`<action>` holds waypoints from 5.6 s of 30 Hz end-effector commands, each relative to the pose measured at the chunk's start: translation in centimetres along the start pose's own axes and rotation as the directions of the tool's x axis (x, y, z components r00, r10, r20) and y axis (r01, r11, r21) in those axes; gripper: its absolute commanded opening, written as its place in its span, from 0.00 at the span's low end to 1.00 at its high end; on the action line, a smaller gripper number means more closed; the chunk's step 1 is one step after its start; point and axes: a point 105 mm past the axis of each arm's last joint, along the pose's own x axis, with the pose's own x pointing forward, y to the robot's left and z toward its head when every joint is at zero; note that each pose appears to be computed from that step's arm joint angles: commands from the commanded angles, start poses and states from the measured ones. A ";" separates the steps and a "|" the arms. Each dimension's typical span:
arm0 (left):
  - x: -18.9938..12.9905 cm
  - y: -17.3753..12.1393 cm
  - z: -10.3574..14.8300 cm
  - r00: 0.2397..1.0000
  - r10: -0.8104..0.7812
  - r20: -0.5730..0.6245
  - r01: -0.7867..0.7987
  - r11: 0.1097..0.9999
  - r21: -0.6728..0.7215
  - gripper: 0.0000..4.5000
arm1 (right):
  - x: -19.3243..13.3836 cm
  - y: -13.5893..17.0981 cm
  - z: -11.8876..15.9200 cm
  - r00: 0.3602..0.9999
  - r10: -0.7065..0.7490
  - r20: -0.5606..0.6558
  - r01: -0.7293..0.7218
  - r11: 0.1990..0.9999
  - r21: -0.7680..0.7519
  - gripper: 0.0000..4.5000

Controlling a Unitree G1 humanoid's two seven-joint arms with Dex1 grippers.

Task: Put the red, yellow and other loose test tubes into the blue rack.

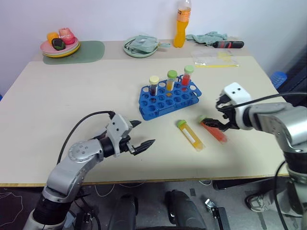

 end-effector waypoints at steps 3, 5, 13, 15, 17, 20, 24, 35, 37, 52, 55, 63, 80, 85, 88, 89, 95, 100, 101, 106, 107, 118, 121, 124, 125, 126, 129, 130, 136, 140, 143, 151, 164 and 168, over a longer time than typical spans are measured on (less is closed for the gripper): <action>0.3 -0.5 0.3 1.000 -0.017 0.016 0.016 0.997 0.071 1.00 | 0.5 0.1 0.4 0.996 -0.007 -0.086 0.011 0.999 0.040 1.00; 0.4 -1.0 0.4 0.999 -0.025 0.020 0.023 0.997 0.079 1.00 | 1.1 0.1 -0.1 0.990 -0.022 -0.137 0.026 0.999 0.028 1.00; 0.2 -1.2 0.1 1.000 -0.003 0.025 0.001 0.997 0.081 1.00 | 2.4 -0.3 -1.2 0.970 -0.051 -0.237 0.055 0.998 0.010 1.00; 0.2 -1.3 0.0 1.000 0.003 0.027 -0.005 0.997 0.080 1.00 | 2.6 -0.3 -1.3 0.968 -0.053 -0.246 0.059 0.998 0.016 0.88; 0.1 -1.3 0.1 1.000 0.008 0.029 -0.010 0.997 0.083 1.00 | 2.7 -0.3 -1.4 0.966 -0.053 -0.251 0.060 0.998 0.020 0.70; 0.1 -1.2 0.1 0.999 0.010 0.030 -0.013 0.996 0.084 1.00 | 2.7 -0.4 -1.5 0.966 -0.059 -0.251 0.065 0.998 0.019 0.37; 0.0 -1.1 0.2 1.000 0.008 0.028 -0.010 0.996 0.089 1.00 | 2.2 -0.9 -1.1 0.969 -0.093 -0.229 0.097 0.995 0.008 0.16; -0.5 1.8 0.3 0.984 0.164 0.076 -0.168 0.984 0.061 1.00 | -3.1 -2.4 10.0 0.649 -0.238 0.722 0.087 0.967 0.240 0.16; -0.1 2.3 0.6 0.978 0.183 0.098 -0.189 0.981 0.050 1.00 | -2.5 -2.2 10.8 0.549 -0.293 0.783 0.034 0.944 0.329 0.16; 0.6 2.4 3.8 0.972 0.181 0.147 -0.193 0.978 0.075 1.00 | 4.7 -1.5 11.1 0.457 -0.405 0.792 0.106 0.909 0.403 0.16; 0.6 2.4 3.9 0.972 0.184 0.147 -0.196 0.978 0.072 1.00 | 5.4 -1.5 11.1 0.459 -0.407 0.789 0.108 0.908 0.405 0.16; 0.5 2.3 3.3 0.972 0.183 0.144 -0.194 0.979 0.066 1.00 | 6.6 -1.9 10.9 0.442 -0.462 0.769 0.146 0.883 0.446 0.16; 0.0 2.0 1.8 0.972 0.180 0.151 -0.191 0.980 0.057 1.00 | 7.1 -0.6 10.5 0.385 -0.455 0.803 0.111 0.886 0.450 0.84; -0.1 1.8 1.6 0.971 0.184 0.150 -0.194 0.979 0.056 1.00 | 3.8 -3.7 9.9 0.374 -0.514 0.772 0.184 0.857 0.482 0.98; -0.5 1.7 1.3 0.970 0.195 0.145 -0.204 0.978 0.044 1.00 | -0.6 -4.9 8.7 0.405 -0.457 0.792 0.151 0.887 0.435 0.98; -0.6 1.7 1.2 0.970 0.196 0.143 -0.204 0.978 0.042 1.00 | -1.7 -4.8 8.2 0.438 -0.412 0.799 0.131 0.909 0.396 0.98; -0.2 1.7 1.0 0.975 0.174 0.139 -0.179 0.983 0.029 1.00 | -3.1 0.2 3.4 0.805 0.000 0.593 -0.041 0.998 0.056 0.98; 0.9 1.4 1.5 0.982 0.119 0.150 -0.126 0.991 0.040 1.00 | -2.9 4.4 2.1 0.892 0.211 0.400 -0.230 0.973 -0.001 0.98; 1.1 1.4 1.6 0.983 0.106 0.150 -0.113 0.993 0.041 1.00 | -2.1 5.1 1.8 0.917 0.222 0.331 -0.243 0.970 0.022 0.98; 1.4 1.2 1.5 0.990 0.061 0.131 -0.069 0.996 0.056 1.00 | 0.8 6.4 0.9 0.976 0.200 0.089 -0.205 0.977 0.053 0.98; 1.2 1.1 1.4 0.991 0.057 0.125 -0.064 0.996 0.056 1.00 | 1.4 6.3 0.9 0.981 0.185 0.063 -0.189 0.980 0.064 0.98; 0.4 0.5 0.6 0.991 0.083 0.107 -0.088 0.995 0.044 1.00 | 3.6 5.7 0.4 0.991 0.078 -0.106 -0.077 0.997 0.020 0.80; 0.3 0.5 0.4 0.990 0.090 0.107 -0.095 0.995 0.042 1.00 | 3.3 6.5 0.4 0.985 0.120 -0.120 -0.122 0.992 -0.010 0.48; 0.3 0.5 0.2 0.990 0.093 0.106 -0.098 0.994 0.042 1.00 | 3.1 6.7 0.6 0.985 0.123 -0.123 -0.128 0.991 -0.028 0.18; 0.2 0.6 0.1 0.990 0.097 0.106 -0.102 0.994 0.041 1.00 | 2.9 6.6 0.7 0.986 0.123 -0.115 -0.126 0.992 -0.022 0.16; 0.1 0.6 0.1 0.989 0.101 0.105 -0.106 0.994 0.041 1.00 | 2.8 6.5 1.1 0.988 0.119 -0.094 -0.121 0.993 -0.009 0.16; -0.1 0.7 -0.1 0.988 0.115 0.103 -0.120 0.992 0.041 1.00 | 1.6 6.0 3.5 0.992 0.095 0.087 -0.098 0.995 0.030 0.16; -0.2 0.7 -0.1 0.987 0.122 0.102 -0.126 0.991 0.039 1.00 | 1.1 5.9 4.6 0.979 0.081 0.187 -0.091 0.995 0.046 0.16; -0.1 0.7 -0.3 0.988 0.120 0.100 -0.125 0.991 0.039 1.00 | -2.3 4.5 10.6 0.637 -0.092 0.765 -0.024 0.990 0.138 0.16; 0.4 0.8 0.5 0.989 0.092 0.114 -0.098 0.994 0.051 1.00 | -0.1 3.7 11.0 0.513 -0.228 0.827 0.008 0.965 0.261 0.16; 0.4 0.9 0.9 0.990 0.080 0.117 -0.087 0.994 0.062 1.00 | 1.7 3.9 11.2 0.464 -0.253 0.849 0.007 0.960 0.282 0.16; 0.1 1.0 1.2 0.990 0.081 0.113 -0.090 0.994 0.069 1.00 | 5.4 4.4 10.5 0.457 -0.276 0.845 0.032 0.955 0.295 0.16; 0.2 0.6 1.0 0.990 0.080 0.114 -0.088 0.994 0.064 1.00 | 7.3 4.2 10.8 0.451 -0.271 0.850 0.057 0.960 0.276 0.16; 0.3 0.5 1.1 0.990 0.076 0.115 -0.084 0.994 0.066 1.00 | 7.7 3.9 11.0 0.440 -0.291 0.849 0.068 0.954 0.292 0.16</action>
